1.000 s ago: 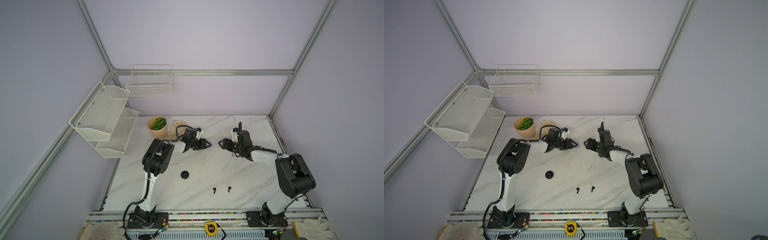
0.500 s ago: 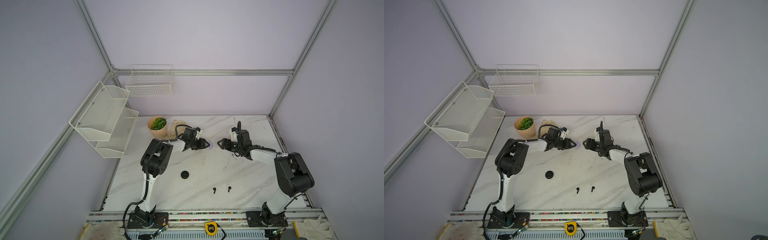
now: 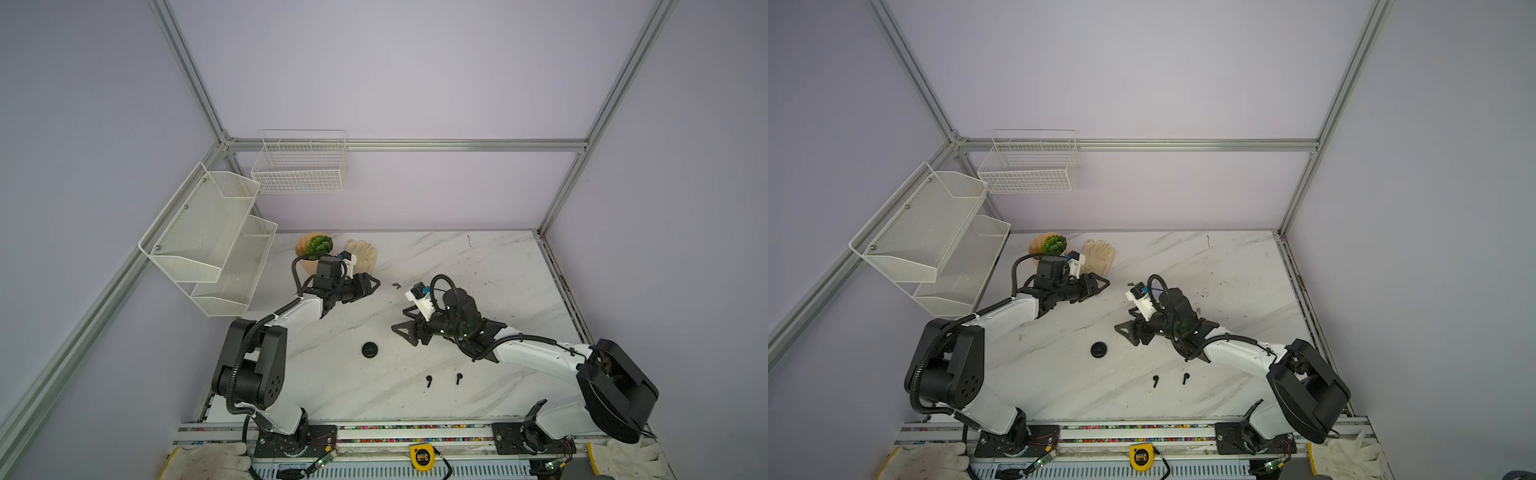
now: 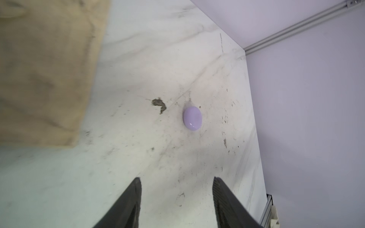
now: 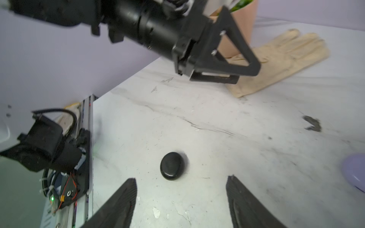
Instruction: Insert the wireless bluetooth earbuds into the charging case
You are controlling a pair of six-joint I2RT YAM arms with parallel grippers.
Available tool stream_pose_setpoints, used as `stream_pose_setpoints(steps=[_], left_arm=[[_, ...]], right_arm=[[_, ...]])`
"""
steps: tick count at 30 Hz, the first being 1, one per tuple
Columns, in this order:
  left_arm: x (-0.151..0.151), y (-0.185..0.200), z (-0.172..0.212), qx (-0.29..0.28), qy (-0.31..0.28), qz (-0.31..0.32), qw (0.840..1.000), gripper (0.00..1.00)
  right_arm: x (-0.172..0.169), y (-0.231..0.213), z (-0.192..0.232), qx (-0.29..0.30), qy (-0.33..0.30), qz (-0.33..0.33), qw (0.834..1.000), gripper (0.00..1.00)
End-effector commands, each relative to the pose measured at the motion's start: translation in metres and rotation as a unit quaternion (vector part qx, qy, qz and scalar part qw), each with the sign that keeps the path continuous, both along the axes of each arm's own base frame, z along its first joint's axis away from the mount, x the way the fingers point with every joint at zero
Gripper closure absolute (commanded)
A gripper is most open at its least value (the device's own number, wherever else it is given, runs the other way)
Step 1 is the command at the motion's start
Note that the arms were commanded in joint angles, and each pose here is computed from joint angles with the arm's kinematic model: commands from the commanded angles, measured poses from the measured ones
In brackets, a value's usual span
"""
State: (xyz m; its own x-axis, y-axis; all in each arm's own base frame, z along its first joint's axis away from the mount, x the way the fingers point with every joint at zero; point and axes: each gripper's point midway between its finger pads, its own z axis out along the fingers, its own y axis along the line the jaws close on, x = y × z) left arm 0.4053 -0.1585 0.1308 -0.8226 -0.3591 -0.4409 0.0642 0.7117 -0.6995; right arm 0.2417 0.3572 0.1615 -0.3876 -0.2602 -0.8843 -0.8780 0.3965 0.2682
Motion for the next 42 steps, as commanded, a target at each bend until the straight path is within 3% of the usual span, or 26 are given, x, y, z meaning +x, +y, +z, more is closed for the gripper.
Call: stream_pose_setpoints(steps=[1,5,12,17,23,36,42], left_arm=[[-0.033,0.028,-0.037,-0.002,0.085,0.027,0.996,0.38],[-0.05,0.041,-0.051,-0.018,0.119,0.038,0.992,0.33],[-0.072,0.04,-0.059,-0.053,0.138,0.027,0.989,0.26],[-0.088,0.022,-0.07,-0.101,0.169,0.011,0.98,0.27],[-0.115,-0.009,-0.079,-0.095,0.192,-0.034,0.976,0.27],[-0.159,-0.023,-0.091,-0.067,0.227,-0.042,0.971,0.3],[-0.169,-0.033,-0.08,-0.063,0.22,-0.053,0.972,0.33]], right_arm=[[-0.004,0.016,-0.038,-0.071,-0.058,0.033,0.995,0.23],[-0.025,0.039,-0.058,-0.101,-0.059,0.073,0.99,0.18],[-0.019,0.034,-0.084,-0.153,-0.066,0.048,0.985,0.17],[-0.011,0.025,-0.077,-0.144,-0.076,0.009,0.987,0.17],[-0.012,0.022,-0.079,-0.118,-0.057,-0.016,0.991,0.17],[-0.001,-0.005,-0.075,-0.109,-0.019,-0.108,0.988,0.19],[0.009,-0.025,-0.071,-0.094,0.007,-0.149,0.984,0.2]])
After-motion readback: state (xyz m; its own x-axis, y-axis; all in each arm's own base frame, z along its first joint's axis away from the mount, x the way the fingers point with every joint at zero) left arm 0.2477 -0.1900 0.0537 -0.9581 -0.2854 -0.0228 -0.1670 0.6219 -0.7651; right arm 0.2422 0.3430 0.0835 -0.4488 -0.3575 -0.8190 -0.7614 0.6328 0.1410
